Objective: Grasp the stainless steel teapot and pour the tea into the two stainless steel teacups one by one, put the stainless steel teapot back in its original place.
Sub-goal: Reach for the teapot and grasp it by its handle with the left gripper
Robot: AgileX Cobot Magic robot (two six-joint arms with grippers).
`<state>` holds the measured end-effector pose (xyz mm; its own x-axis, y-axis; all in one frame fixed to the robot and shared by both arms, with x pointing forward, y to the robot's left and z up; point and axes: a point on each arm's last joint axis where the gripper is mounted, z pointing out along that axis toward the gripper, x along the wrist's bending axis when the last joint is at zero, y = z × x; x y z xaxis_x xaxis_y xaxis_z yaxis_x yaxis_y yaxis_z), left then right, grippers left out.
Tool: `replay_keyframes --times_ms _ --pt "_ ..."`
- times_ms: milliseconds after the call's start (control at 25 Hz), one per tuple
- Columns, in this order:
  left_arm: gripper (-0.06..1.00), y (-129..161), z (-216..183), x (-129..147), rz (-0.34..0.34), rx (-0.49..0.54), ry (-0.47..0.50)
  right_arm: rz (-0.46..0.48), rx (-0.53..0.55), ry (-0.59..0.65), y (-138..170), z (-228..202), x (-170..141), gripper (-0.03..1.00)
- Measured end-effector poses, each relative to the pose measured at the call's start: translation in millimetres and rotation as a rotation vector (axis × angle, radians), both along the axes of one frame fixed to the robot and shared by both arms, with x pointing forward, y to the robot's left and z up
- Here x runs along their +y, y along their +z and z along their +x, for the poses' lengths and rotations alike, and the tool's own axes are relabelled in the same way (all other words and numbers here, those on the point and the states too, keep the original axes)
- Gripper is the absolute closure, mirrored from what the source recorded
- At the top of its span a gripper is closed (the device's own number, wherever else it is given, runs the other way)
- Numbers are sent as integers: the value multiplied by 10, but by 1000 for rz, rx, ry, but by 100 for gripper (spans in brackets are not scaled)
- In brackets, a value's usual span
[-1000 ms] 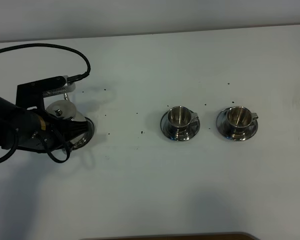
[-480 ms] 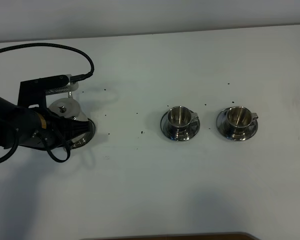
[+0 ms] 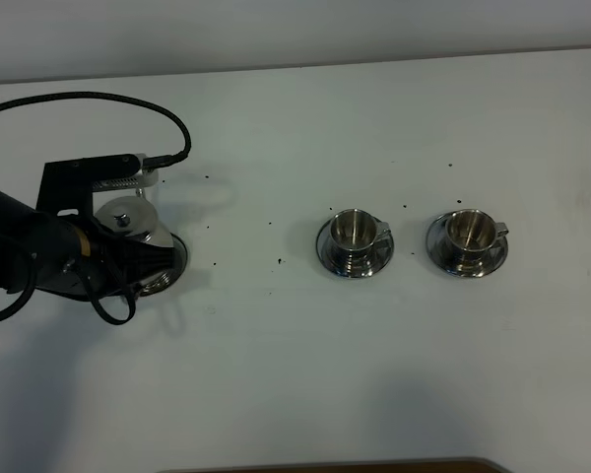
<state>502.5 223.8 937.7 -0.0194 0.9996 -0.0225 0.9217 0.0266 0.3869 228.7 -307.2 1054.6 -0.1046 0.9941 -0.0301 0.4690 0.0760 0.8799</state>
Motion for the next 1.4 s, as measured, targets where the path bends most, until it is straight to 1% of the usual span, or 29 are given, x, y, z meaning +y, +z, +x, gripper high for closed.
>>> replay_keyframes --times_ms 200,280,520,640,840,1160,1400 --pt "77 -13 -34 22 22 40 9 0 0 0 0 0 0 58" --pt "74 -15 -39 25 26 46 10 0 0 0 0 0 0 58" --pt "54 -20 -53 21 13 62 29 0 0 0 0 0 0 58" --pt "50 -22 -58 15 1 67 42 0 0 0 0 0 0 58" --pt "48 -31 -83 22 4 96 57 0 0 0 0 0 0 58" --pt "48 -11 -71 124 0 142 126 -1 0 1 0 0 0 58" --pt "48 150 67 83 -11 105 115 0 0 0 0 0 0 58"
